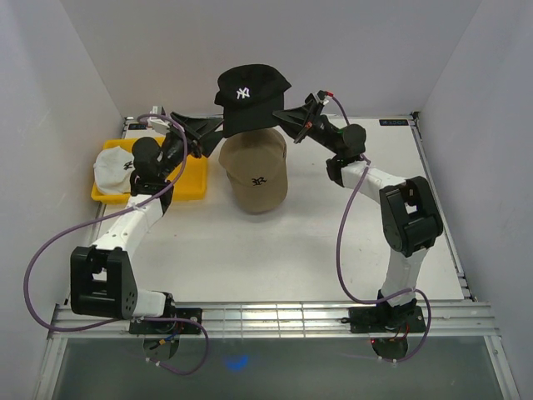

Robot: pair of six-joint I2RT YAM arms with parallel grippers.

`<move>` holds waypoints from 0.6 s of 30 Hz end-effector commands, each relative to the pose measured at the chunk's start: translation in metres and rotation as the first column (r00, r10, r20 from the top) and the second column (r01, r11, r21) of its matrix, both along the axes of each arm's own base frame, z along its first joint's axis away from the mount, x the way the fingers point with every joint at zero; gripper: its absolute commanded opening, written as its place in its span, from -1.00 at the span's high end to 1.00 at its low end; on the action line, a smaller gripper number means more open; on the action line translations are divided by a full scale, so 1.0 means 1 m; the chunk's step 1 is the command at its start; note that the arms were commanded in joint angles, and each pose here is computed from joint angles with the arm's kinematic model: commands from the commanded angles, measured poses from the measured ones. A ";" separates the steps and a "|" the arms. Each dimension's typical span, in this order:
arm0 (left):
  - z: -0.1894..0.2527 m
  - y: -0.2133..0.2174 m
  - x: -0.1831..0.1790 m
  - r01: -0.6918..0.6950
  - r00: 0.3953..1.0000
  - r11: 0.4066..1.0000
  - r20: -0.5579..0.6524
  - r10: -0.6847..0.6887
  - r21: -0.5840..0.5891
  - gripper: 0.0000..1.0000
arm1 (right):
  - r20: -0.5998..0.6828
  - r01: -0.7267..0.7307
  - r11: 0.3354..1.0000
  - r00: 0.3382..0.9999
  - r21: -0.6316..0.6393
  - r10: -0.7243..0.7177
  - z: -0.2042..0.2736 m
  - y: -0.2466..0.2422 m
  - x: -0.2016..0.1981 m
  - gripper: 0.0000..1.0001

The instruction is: Stack the hats

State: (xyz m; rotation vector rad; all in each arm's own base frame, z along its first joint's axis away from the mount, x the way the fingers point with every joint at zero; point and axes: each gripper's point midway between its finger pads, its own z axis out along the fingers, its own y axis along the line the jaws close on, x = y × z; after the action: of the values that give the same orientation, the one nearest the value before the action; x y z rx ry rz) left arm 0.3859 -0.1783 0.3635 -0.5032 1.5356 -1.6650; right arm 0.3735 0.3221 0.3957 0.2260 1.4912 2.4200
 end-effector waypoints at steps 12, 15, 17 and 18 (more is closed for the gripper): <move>0.009 -0.013 -0.022 0.072 0.996 0.997 0.063 -0.070 -0.030 -0.55 | 0.188 -0.121 0.979 0.978 0.166 0.089 0.044 -0.008 -0.043 0.84; 0.009 -0.013 -0.022 0.069 0.996 0.997 0.062 -0.067 -0.031 -0.61 | 0.191 -0.125 0.977 0.977 0.173 0.091 0.045 -0.008 -0.045 0.84; 0.010 -0.013 -0.022 0.068 0.996 0.997 0.065 -0.066 -0.032 -0.61 | 0.191 -0.132 0.976 0.977 0.171 0.099 0.044 -0.007 -0.046 0.84; 0.010 -0.013 -0.021 0.068 0.996 0.997 0.063 -0.066 -0.032 -0.61 | 0.191 -0.135 0.976 0.976 0.172 0.101 0.044 -0.006 -0.046 0.84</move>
State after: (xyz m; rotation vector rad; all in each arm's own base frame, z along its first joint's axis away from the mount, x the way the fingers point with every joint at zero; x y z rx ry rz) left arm 0.3770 -0.1905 0.3528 -0.4945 1.5492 -1.7259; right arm 0.3792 0.3385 0.3809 0.2631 1.5282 2.4339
